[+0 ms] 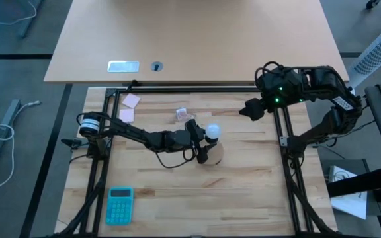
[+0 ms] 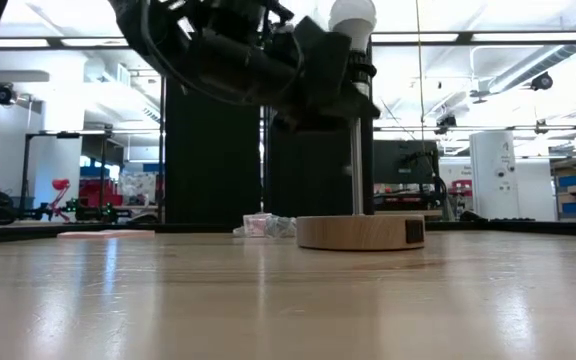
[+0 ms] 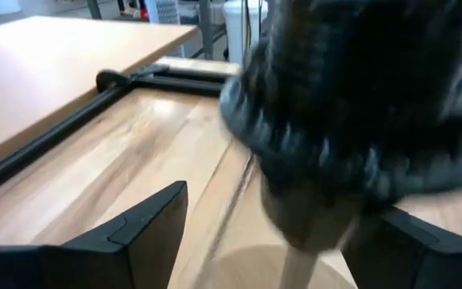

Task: Screw lightbulb
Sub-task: Remove the light bulb from the lamp

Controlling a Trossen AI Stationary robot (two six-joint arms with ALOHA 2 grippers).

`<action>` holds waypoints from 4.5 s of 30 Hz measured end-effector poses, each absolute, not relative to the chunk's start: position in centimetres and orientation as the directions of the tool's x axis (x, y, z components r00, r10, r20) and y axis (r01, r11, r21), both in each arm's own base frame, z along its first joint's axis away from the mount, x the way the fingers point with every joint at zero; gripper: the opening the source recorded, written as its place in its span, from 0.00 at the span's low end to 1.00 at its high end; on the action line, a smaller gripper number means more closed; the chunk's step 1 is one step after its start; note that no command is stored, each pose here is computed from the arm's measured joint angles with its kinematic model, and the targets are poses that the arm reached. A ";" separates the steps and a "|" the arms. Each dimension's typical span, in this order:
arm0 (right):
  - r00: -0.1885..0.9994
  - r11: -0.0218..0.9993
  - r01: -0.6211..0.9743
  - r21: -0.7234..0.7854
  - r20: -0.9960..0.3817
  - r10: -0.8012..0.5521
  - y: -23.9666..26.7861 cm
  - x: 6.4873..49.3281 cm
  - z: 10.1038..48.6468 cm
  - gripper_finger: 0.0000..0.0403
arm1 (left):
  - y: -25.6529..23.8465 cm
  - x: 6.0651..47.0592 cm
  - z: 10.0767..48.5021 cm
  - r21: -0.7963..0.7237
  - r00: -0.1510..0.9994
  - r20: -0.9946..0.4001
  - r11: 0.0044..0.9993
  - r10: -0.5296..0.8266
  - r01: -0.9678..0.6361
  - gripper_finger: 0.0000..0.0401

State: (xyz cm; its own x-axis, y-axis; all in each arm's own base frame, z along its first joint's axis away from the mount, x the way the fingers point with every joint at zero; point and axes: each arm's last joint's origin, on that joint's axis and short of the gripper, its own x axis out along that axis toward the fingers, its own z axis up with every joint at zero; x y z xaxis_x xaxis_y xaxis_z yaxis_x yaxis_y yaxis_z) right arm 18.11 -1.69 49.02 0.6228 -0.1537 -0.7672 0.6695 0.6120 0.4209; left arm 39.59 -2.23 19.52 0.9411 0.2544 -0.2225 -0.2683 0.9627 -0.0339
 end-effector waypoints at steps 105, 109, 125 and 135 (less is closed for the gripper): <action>0.572 0.258 0.812 0.524 -0.804 -0.165 -0.7 18.4 47.4 0.93 | -3.9 42.1 27.3 0.168 0.798 -0.524 0.955 0.297 -0.245 0.41; 0.541 0.229 0.830 0.509 -0.834 -0.109 0.4 19.6 46.1 0.93 | -2.9 41.9 27.7 0.182 0.788 -0.517 0.942 0.335 -0.282 0.41; 0.588 0.203 0.799 0.565 -0.805 -0.073 1.8 24.0 42.5 0.93 | -2.7 41.3 28.6 0.264 0.781 -0.500 0.925 0.373 -0.272 0.41; 0.614 0.200 0.781 0.591 -0.786 -0.073 1.9 24.3 42.7 0.93 | -3.3 41.8 30.8 0.241 0.840 -0.407 0.929 0.358 -0.279 0.41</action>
